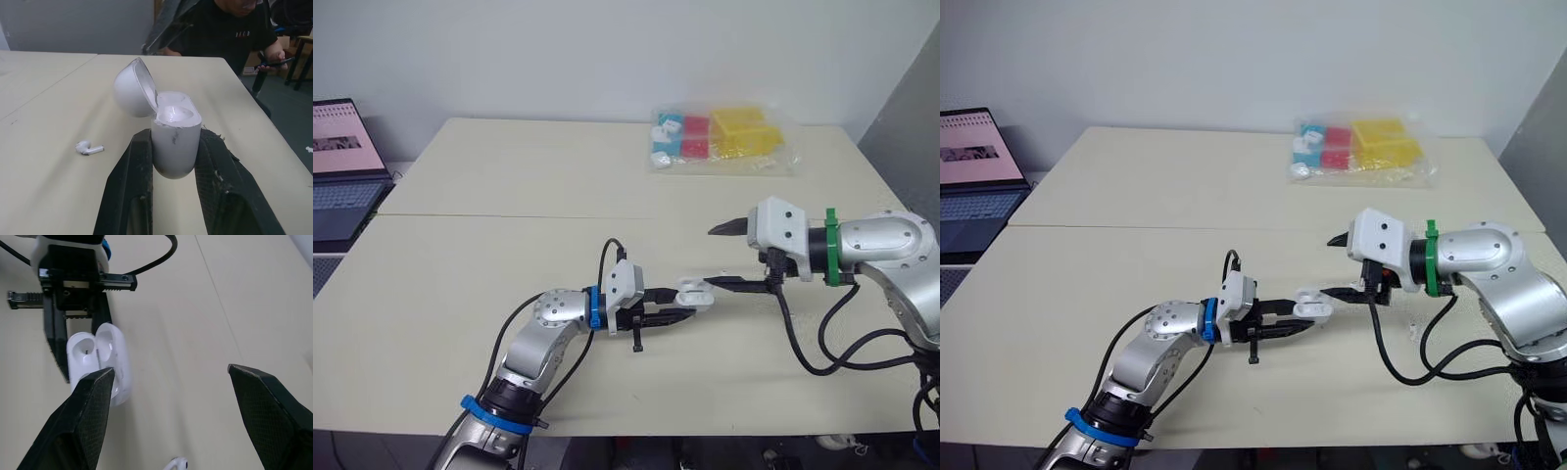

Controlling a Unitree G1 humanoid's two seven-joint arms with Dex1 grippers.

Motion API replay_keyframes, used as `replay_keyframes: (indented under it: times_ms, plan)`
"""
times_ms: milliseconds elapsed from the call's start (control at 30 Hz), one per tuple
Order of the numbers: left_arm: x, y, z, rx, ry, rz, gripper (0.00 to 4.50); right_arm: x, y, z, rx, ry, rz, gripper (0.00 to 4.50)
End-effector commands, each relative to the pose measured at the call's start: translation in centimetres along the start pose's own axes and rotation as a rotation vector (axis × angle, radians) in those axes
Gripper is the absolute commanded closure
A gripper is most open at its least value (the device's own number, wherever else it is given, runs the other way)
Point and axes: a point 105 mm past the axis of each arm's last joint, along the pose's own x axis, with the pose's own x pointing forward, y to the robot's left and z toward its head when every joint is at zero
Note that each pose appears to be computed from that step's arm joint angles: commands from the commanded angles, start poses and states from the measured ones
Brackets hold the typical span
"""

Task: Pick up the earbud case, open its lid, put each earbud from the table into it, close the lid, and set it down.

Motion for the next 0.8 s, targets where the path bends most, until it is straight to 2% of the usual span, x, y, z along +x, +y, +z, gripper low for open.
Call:
replay_keyframes:
  times_ms: [33,133,267,400,600,800]
  plan:
    - [-0.4,1.2,1.3,0.046,-0.052,0.082,3.71,-3.4,-0.7,0.6,0.121,-0.018,-0.095,0.65]
    - [-0.6,1.2,1.6,0.065,-0.058,0.1,3.71,-4.8,-0.5,-0.7,0.222,0.027,-0.17,0.65]
    - [-1.0,1.3,1.8,0.092,-0.046,0.111,3.71,-5.4,0.4,-4.8,0.373,0.159,-0.359,0.65]
    - [-1.3,1.2,2.4,0.098,-0.04,0.109,3.71,-4.3,2.2,-8.3,0.493,0.178,-0.617,0.65]
    - [-1.5,1.3,2.9,0.083,-0.038,0.11,3.71,-3.3,4.1,-10.2,0.567,0.17,-0.768,0.65]
    - [-1.4,1.8,2.9,0.084,-0.024,0.104,3.71,-4.3,5.9,-14.1,0.732,0.234,-0.952,0.65]
